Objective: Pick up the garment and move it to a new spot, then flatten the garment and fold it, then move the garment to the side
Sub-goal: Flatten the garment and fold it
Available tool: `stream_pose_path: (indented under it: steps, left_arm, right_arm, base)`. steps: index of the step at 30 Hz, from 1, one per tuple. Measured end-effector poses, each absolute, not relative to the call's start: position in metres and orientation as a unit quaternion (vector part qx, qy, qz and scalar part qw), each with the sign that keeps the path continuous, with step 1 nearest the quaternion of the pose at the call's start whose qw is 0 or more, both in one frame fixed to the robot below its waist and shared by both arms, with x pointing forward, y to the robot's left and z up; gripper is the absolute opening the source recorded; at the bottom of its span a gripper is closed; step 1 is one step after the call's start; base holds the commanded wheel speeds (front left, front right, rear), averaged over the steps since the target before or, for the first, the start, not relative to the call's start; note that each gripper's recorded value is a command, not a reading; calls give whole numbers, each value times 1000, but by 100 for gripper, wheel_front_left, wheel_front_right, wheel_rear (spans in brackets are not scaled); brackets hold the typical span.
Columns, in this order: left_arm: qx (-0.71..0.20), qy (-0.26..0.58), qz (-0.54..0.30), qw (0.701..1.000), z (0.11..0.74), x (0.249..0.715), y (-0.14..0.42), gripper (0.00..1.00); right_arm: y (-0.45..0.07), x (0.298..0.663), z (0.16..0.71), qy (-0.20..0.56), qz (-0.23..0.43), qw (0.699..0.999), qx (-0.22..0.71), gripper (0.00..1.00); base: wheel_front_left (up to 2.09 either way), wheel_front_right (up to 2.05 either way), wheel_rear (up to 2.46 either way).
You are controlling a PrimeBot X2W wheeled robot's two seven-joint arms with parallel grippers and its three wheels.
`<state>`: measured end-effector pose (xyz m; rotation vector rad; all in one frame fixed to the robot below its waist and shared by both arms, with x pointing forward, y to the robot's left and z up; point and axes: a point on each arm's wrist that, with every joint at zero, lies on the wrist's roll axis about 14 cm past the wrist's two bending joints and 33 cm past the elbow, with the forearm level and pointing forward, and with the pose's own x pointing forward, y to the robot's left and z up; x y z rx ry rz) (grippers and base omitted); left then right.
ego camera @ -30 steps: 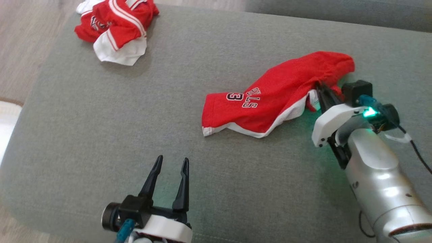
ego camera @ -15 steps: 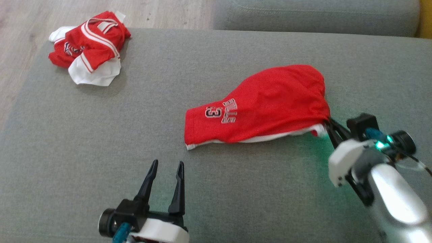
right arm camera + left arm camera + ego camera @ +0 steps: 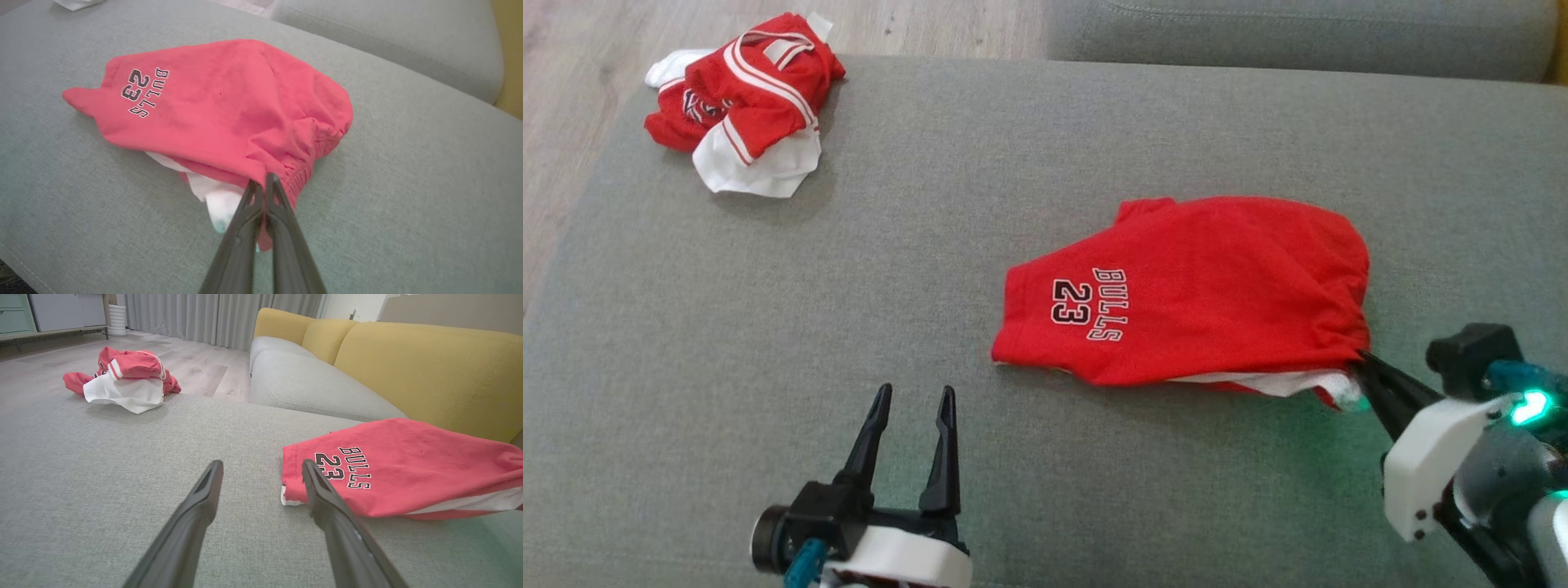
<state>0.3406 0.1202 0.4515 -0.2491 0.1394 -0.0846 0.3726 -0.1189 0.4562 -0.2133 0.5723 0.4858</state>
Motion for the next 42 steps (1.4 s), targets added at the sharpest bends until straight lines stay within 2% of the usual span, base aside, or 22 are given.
stream_pose_path:
  steps: [6,11,14,15,16,17,18,19,28,35,42]
  left_arm:
    - [-125,74,-45,988,448,344,119,100]
    - [-118,75,-41,989,447,348,123,100]
    - [-118,75,-33,990,446,347,127,100]
    - [-118,75,-32,990,446,347,127,100]
    - [-118,74,-31,990,447,347,128,100]
    - [-118,73,-31,990,447,347,128,100]
    - [-119,72,-31,990,448,347,128,100]
    - [-119,71,-31,990,448,347,128,100]
    - [-120,58,-55,990,457,348,116,100]
    - [-120,51,-79,988,463,341,103,100]
    - [-116,34,-89,989,473,334,101,100]
  right_arm:
    - [-123,376,417,345,216,911,-71,0]
    - [-121,419,405,338,194,919,-49,0]
    - [-124,430,392,345,181,920,-42,0]
    - [-127,429,388,347,178,920,-43,22]
    - [-129,429,386,346,173,921,-45,49]
    - [-132,429,384,344,170,922,-47,83]
    - [-133,429,384,339,168,925,-47,83]
    - [-135,429,385,334,165,927,-46,100]
    - [-151,432,423,246,138,959,-23,100]
    - [-170,417,459,157,97,983,0,100]
    - [-162,392,492,70,77,994,20,100]
  base:
    - [0,0,0]
    - [0,0,0]
    - [0,0,0]
    - [0,0,0]
    - [0,0,0]
    - [0,0,0]
    - [0,0,0]
    - [0,0,0]
    - [0,0,0]
    - [0,0,0]
    - [0,0,0]
